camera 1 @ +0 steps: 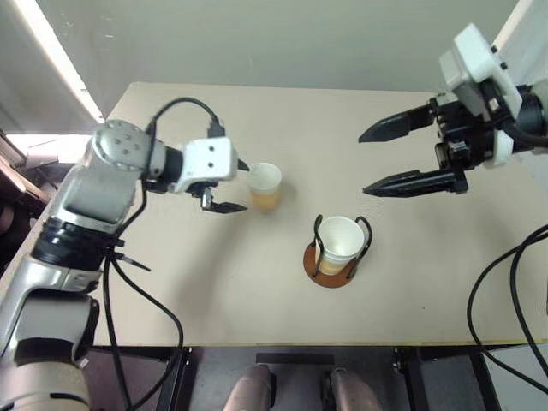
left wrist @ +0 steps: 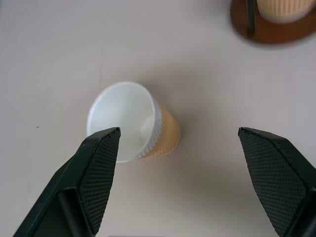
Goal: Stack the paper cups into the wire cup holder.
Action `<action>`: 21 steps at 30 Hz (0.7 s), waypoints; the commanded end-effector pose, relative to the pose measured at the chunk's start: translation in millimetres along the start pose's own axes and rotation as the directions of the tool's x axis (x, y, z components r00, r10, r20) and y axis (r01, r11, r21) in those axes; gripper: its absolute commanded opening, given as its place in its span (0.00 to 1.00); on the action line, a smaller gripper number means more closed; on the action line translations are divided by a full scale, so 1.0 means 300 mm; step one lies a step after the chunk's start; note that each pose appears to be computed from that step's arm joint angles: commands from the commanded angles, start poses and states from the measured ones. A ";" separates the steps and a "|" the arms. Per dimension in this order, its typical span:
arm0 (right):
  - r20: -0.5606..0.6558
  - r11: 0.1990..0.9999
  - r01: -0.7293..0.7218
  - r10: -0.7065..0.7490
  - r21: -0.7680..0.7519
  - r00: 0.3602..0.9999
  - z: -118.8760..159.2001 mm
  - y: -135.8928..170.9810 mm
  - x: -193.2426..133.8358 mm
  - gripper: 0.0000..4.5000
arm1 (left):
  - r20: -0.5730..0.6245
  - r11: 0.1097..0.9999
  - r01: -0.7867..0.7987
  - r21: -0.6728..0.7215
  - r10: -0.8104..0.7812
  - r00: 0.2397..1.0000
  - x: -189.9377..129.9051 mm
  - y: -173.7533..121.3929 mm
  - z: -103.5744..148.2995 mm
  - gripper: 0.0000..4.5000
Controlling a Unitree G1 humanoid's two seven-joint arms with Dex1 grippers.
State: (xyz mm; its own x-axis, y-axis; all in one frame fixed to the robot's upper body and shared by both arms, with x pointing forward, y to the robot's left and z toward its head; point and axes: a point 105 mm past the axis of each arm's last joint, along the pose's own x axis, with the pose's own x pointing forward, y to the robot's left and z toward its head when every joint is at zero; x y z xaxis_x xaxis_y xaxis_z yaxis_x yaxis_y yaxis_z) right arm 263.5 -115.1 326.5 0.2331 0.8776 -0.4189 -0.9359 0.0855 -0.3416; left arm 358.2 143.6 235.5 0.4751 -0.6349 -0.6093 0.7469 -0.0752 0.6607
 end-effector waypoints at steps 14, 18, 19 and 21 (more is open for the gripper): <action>0.050 0.986 0.151 -0.154 0.068 0.987 0.004 0.037 -0.061 0.92 | -0.096 0.981 -0.006 0.194 0.025 0.995 0.159 0.118 -0.013 0.91; 0.046 0.984 0.161 -0.165 0.074 0.985 0.003 0.037 -0.070 0.92 | -0.092 0.981 0.036 0.193 -0.018 0.996 0.191 0.097 -0.018 0.91; 0.046 0.984 0.163 -0.167 0.075 0.985 0.002 0.037 -0.071 0.92 | -0.087 0.981 0.048 0.190 -0.032 0.996 0.196 0.090 -0.017 0.91; 0.063 0.984 0.166 -0.170 0.068 0.983 0.004 0.036 -0.073 0.93 | -0.074 0.979 0.065 0.192 -0.052 0.996 0.200 0.082 -0.013 0.83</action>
State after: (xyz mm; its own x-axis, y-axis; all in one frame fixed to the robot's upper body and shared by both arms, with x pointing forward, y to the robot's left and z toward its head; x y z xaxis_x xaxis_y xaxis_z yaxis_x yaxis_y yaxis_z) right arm 254.2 -130.2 320.0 0.3520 0.8693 -0.3470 -0.9220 0.2582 -0.2884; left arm 407.4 111.9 198.8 0.4628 -0.5513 -0.6942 0.7053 -0.2455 0.6651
